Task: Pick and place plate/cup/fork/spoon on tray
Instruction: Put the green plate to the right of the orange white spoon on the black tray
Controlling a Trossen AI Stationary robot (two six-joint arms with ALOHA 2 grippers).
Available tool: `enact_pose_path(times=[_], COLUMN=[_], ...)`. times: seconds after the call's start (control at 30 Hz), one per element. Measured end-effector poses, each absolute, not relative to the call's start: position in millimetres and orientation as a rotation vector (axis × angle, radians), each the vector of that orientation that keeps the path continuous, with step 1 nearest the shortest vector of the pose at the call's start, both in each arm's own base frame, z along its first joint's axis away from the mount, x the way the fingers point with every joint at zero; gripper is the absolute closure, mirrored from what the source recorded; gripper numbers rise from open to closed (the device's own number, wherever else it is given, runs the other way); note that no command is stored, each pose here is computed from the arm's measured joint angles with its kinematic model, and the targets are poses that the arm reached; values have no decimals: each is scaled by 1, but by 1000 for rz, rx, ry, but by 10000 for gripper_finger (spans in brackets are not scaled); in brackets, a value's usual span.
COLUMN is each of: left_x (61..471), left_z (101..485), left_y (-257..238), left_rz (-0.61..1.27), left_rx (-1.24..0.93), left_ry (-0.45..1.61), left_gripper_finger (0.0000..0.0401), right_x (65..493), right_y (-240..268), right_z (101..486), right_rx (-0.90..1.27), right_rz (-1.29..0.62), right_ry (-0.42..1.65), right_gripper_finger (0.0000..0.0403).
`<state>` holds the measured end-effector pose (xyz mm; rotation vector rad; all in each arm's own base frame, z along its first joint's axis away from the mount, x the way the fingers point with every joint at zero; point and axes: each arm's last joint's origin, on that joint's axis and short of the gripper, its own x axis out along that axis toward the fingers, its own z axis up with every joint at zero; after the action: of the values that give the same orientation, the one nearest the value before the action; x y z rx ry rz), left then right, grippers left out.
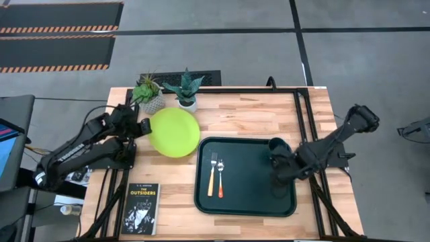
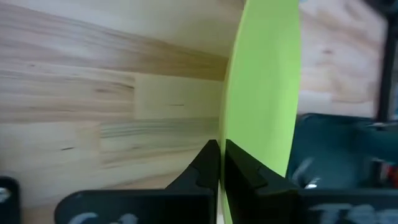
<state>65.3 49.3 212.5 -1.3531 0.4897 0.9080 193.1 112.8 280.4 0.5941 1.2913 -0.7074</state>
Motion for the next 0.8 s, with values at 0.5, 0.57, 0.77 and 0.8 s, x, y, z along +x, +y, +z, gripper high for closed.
enact_pose_path(times=[0.5,0.57,0.77,0.8], left_x=[56,56,57,58], left_z=[224,225,231,232], left_y=[38,37,37,37], left_rz=[769,736,666,654], left_rx=[-1445,-1455,-1470,-1468], left_ry=[315,301,237,228], left_gripper_finger=[401,401,401,401], right_x=[153,151,139,138], right_y=[161,165,159,156], right_z=[237,221,195,190], right_rx=[721,724,674,669], right_rz=[-1124,-1159,-1315,-1333], right_ry=[1482,1517,1556,1562], right_gripper_finger=[397,396,399,399])
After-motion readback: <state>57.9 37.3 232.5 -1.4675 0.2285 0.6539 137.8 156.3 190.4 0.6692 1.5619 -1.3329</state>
